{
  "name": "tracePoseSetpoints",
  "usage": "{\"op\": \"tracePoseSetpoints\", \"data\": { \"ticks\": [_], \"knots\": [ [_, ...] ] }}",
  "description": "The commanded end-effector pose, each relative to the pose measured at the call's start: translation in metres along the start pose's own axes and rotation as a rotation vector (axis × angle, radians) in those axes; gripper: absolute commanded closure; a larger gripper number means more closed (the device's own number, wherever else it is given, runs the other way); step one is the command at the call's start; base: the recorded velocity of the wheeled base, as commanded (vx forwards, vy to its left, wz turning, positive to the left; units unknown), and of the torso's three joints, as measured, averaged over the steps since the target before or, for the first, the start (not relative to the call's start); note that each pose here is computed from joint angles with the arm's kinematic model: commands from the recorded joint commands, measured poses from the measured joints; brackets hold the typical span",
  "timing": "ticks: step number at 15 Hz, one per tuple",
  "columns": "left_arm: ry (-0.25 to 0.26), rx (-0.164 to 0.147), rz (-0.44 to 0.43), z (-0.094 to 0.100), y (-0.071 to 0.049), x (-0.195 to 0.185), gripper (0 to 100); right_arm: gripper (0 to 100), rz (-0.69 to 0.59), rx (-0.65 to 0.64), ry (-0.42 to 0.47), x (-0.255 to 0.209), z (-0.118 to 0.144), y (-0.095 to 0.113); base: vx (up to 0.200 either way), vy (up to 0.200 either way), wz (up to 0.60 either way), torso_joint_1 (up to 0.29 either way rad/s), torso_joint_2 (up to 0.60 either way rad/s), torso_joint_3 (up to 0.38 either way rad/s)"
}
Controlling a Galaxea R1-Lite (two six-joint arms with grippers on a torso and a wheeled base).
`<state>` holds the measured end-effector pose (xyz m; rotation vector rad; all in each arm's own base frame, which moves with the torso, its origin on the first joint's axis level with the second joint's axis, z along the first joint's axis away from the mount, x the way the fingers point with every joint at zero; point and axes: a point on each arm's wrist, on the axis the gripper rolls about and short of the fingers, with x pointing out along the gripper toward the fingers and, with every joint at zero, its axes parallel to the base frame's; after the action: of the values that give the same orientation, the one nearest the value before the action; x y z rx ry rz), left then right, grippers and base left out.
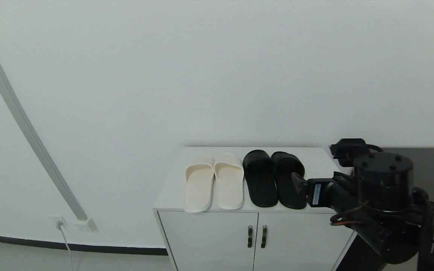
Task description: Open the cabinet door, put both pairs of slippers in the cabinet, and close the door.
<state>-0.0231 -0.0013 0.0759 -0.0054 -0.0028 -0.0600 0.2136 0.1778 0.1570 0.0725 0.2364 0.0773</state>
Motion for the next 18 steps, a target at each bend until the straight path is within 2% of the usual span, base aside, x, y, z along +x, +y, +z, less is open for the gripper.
{"op": "tracePoseSetpoints", "data": {
  "ticks": [1, 2, 5, 11, 18],
  "knots": [
    [0.001, -0.001, 0.0, 0.0, 0.0, 0.0, 100, 0, -0.009, -0.032, 0.052, 0.028, -0.024, 0.021, 0.0, 0.0, 0.0, 0.0, 0.0, 0.0],
    [0.001, -0.001, 0.0, 0.0, 0.0, 0.0, 100, 0, -0.016, -0.017, 0.046, 0.045, -0.035, 0.032, 0.0, 0.0, 0.0, 0.0, 0.0, 0.0],
    [0.001, -0.001, 0.0, 0.0, 0.0, 0.0, 100, 0, -0.027, -0.008, 0.044, 0.077, -0.045, 0.041, 0.0, 0.0, 0.0, 0.0, 0.0, 0.0],
    [0.001, -0.001, 0.0, 0.0, 0.0, 0.0, 100, 0, -0.032, 0.011, 0.039, 0.137, -0.053, 0.043, 0.0, 0.0, 0.0, 0.0, 0.0, 0.0],
    [0.001, -0.007, 0.0, 0.0, 0.0, 0.0, 100, 0, -0.022, -0.002, 0.015, 0.183, -0.051, 0.047, 0.0, 0.0, 0.0, 0.0, 0.0, 0.0]
  ]
}}
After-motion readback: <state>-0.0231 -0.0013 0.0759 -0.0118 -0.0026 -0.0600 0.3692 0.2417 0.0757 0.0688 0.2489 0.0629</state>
